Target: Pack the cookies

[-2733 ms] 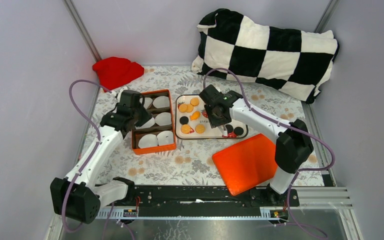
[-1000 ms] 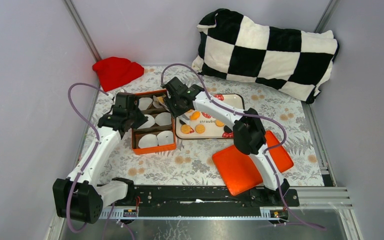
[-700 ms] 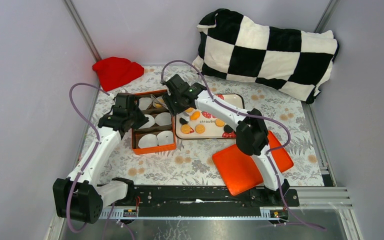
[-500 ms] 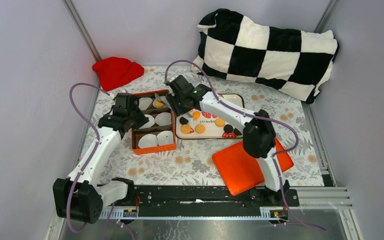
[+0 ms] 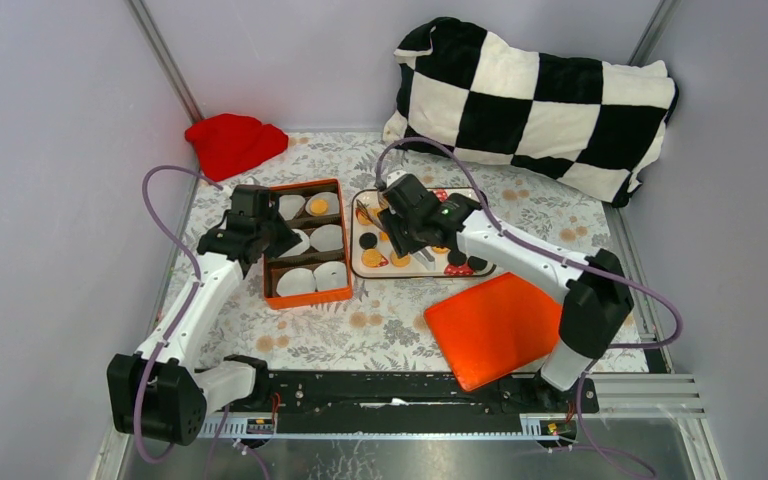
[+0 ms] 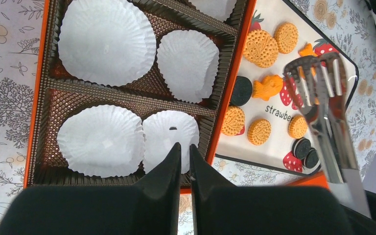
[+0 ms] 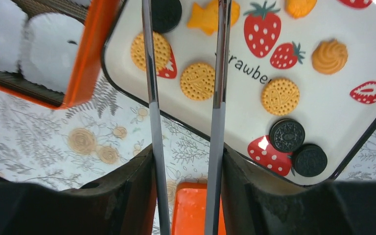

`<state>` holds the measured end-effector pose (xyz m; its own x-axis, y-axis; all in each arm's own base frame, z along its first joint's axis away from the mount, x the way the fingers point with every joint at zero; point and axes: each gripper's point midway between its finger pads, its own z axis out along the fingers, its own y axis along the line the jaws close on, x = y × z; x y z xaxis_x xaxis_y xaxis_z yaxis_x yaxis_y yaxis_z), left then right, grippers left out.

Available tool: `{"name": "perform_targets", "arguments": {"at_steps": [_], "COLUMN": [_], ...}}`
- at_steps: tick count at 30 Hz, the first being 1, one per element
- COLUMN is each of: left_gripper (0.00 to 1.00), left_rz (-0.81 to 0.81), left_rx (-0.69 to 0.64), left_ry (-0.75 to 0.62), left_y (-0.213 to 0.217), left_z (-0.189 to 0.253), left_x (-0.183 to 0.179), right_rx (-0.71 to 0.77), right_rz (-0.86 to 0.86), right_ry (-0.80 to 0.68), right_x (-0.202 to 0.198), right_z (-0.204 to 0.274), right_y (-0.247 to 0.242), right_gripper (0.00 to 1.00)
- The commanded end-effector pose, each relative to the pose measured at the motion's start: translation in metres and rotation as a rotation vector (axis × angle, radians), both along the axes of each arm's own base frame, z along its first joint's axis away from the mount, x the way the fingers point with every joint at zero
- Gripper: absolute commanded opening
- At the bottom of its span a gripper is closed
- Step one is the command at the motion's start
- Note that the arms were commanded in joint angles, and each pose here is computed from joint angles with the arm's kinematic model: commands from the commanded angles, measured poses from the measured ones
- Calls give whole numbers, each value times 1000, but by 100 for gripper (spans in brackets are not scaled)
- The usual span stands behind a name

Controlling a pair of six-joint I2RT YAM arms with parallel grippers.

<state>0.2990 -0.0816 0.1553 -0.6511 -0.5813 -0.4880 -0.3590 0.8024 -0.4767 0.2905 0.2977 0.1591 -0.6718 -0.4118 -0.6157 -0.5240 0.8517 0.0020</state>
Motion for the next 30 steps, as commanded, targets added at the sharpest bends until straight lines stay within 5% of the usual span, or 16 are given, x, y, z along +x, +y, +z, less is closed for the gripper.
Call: {"name": "perform_targets", "arguments": {"at_steps": [1,19,30], "left_gripper": [14,14,14], "left_rz": [-17,-13,-52], "left_rx": [-16,-2,-71], "left_ry": [-18,-1,22], "left_y": [-2,0,-13], "left_z": [-2,-10,-20], "left_x": [5,2,-1], "right_rx": [-35,-186,-432], "right_rz": [-14,30,70], "right_ry": [-2,7,-45], "right_x": [8,33,15], "right_z": [-23,-60,-65], "right_y": [4,23,17], "right_gripper": [50,52,52]}}
